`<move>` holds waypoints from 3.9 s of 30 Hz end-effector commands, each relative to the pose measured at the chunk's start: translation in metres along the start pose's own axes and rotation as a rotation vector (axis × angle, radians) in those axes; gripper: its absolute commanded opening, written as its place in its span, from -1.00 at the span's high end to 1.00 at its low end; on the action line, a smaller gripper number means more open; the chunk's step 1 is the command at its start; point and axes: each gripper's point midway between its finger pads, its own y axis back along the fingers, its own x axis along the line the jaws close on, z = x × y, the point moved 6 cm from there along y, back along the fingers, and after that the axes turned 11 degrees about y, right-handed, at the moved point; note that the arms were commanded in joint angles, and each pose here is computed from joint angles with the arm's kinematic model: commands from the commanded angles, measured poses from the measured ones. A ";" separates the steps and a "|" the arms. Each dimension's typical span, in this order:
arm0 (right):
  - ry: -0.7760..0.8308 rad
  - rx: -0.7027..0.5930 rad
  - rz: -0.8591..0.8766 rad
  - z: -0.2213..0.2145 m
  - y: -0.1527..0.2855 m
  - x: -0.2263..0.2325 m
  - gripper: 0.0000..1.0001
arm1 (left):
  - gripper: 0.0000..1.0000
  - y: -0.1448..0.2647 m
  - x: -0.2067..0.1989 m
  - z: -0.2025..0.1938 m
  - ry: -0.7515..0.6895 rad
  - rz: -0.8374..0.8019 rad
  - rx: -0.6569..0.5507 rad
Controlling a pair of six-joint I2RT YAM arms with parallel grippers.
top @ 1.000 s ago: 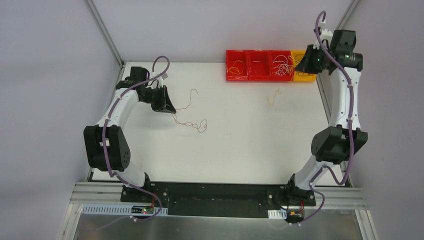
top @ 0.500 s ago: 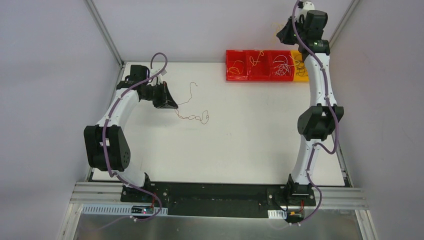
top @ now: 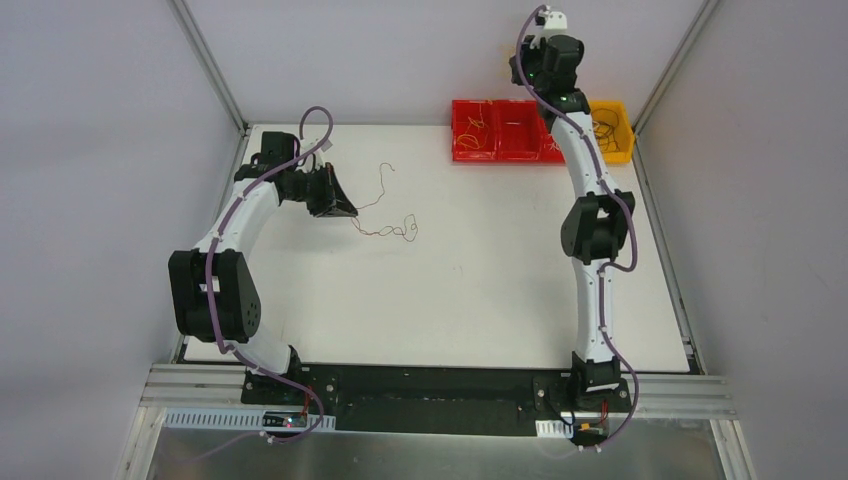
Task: Untangle the cables
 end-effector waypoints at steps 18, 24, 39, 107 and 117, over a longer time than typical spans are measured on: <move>0.079 0.238 0.131 -0.131 -0.031 0.070 1.00 | 1.00 -0.011 -0.003 0.001 0.045 -0.056 0.025; 0.093 0.273 0.139 -0.146 -0.032 0.076 0.87 | 1.00 -0.011 -0.003 0.000 0.054 -0.063 0.031; 0.125 0.320 0.452 -0.027 0.087 0.103 -0.83 | 1.00 -0.007 -0.010 -0.013 0.079 -0.127 0.075; 0.928 0.182 1.061 -0.043 0.356 0.273 -0.08 | 1.00 0.024 -0.129 -0.125 0.010 -0.399 0.433; 0.868 0.184 1.142 -0.038 0.388 0.275 -0.73 | 1.00 0.016 -0.124 -0.123 0.032 -0.369 0.433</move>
